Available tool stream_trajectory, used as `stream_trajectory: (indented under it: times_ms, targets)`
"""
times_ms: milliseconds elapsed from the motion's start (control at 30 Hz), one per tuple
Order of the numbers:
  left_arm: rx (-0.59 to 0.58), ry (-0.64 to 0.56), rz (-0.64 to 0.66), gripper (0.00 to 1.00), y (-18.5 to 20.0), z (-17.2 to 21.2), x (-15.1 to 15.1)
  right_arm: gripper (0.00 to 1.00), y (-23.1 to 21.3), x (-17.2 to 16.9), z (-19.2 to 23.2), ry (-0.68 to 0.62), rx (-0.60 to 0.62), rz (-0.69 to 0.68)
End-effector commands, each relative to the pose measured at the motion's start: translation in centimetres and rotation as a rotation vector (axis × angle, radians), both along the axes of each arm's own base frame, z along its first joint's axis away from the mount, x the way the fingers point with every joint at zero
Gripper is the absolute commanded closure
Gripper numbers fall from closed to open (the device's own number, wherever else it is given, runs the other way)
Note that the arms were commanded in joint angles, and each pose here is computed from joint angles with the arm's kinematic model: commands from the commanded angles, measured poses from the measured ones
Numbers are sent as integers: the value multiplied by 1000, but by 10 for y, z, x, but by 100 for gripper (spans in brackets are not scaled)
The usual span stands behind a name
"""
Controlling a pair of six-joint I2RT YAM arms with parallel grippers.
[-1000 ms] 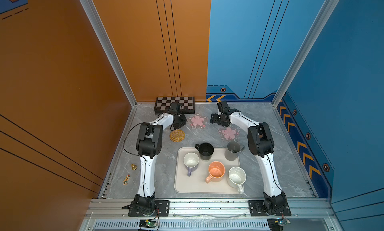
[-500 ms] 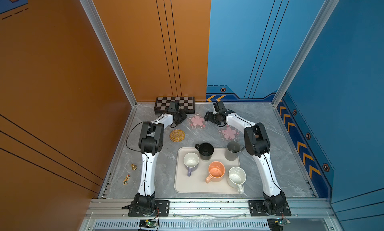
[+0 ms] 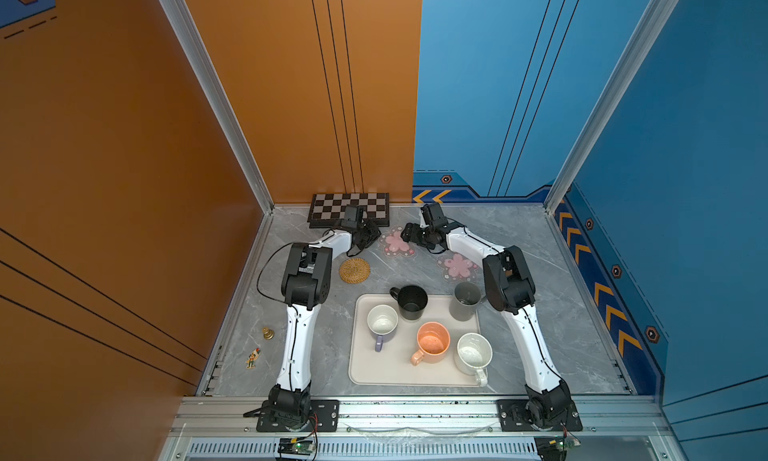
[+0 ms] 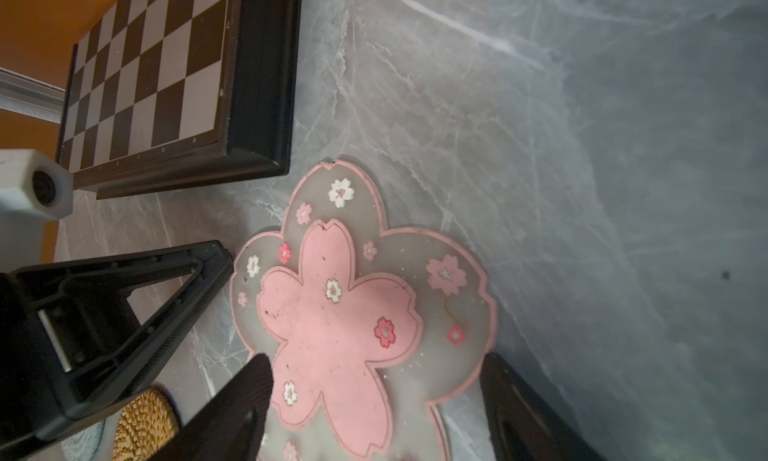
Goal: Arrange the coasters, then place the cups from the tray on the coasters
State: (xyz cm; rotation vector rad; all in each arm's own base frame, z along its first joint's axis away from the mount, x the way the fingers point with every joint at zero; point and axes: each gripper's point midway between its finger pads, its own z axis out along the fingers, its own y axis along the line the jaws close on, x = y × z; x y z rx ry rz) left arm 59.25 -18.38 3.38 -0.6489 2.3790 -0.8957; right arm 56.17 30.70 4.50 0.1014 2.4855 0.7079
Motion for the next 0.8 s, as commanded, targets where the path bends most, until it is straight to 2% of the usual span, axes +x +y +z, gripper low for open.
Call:
stream_trajectory:
  times_ms: [0,433,767]
  targets:
    - [1,113,-38,79,-11,-26,-30,20,2,-43,-46,168,-46,27]
    - [12,115,-80,79,-20,-15,-59,20,-13,-109,-48,249,-115,46]
    - [37,136,-108,79,-21,-12,-94,20,-21,-132,-35,246,-140,45]
